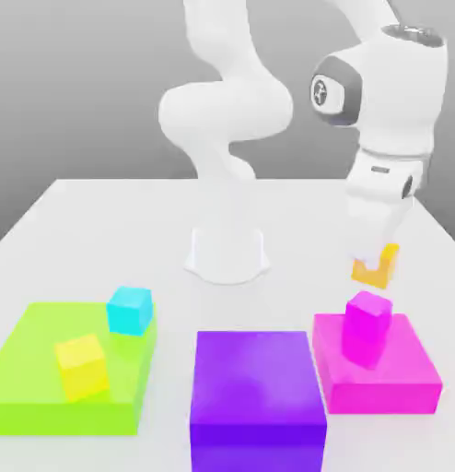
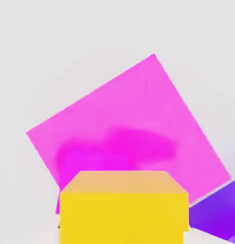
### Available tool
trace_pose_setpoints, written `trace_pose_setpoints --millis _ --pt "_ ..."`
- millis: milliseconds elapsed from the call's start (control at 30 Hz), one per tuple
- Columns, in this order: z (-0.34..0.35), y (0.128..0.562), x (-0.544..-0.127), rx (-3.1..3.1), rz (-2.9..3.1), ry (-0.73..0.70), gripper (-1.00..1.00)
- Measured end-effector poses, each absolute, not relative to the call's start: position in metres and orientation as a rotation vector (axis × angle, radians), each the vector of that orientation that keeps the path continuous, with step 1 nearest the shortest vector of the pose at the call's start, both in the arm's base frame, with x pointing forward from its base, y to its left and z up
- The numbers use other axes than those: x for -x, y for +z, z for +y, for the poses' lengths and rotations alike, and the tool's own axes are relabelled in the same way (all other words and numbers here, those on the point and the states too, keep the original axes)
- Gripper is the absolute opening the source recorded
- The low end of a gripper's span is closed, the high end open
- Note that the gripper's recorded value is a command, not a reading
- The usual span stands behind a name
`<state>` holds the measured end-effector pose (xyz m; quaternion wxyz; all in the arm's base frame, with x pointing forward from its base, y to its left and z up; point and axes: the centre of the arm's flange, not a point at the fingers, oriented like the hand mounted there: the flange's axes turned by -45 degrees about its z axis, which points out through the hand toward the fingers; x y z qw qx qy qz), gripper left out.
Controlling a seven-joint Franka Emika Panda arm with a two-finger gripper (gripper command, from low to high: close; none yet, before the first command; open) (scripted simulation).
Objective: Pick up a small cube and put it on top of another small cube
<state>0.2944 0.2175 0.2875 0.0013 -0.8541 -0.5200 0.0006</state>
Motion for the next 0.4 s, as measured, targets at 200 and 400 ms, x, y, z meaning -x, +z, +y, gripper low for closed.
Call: trace_pose_setpoints --millis 200,400 --pt "0.218 0.247 -0.291 2.674 -1.648 0.002 1.0" --pt "0.218 0.256 -0.291 2.675 -1.649 0.0 1.0"
